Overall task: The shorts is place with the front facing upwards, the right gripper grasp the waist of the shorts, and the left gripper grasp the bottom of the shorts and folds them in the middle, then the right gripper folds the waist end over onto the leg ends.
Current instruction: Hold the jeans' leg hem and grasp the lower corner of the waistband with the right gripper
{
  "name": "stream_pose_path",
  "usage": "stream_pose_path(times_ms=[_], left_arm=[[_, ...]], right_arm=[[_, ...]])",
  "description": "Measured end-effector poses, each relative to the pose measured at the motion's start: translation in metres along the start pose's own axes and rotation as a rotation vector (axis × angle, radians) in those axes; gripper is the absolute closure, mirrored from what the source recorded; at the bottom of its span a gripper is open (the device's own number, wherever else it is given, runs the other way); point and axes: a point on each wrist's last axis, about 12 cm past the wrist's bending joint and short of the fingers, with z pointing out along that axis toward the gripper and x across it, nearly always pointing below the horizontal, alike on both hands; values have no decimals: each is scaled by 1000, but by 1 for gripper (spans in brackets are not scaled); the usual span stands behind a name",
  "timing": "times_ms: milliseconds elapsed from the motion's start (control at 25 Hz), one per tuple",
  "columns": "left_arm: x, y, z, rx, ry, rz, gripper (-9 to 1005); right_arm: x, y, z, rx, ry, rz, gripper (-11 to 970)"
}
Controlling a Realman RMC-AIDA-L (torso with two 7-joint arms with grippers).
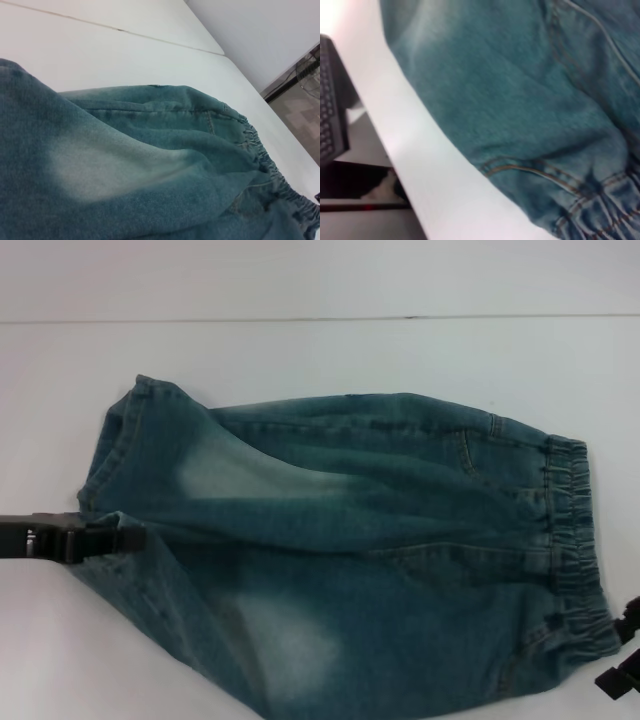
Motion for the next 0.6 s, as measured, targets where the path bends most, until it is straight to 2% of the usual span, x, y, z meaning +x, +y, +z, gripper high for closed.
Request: stream_pose_path(times_ms=[240, 480, 600], left_arm=[[0, 0, 0, -1, -2, -2, 952], [0, 0, 0, -2, -2, -1, 951], [0, 1, 0, -6, 0, 0, 951]], right_arm=[[0, 3, -5, -36, -54, -30, 29], [-1, 2, -1, -24, -48, -51, 153], [-3, 1, 1, -13, -46, -49, 284]])
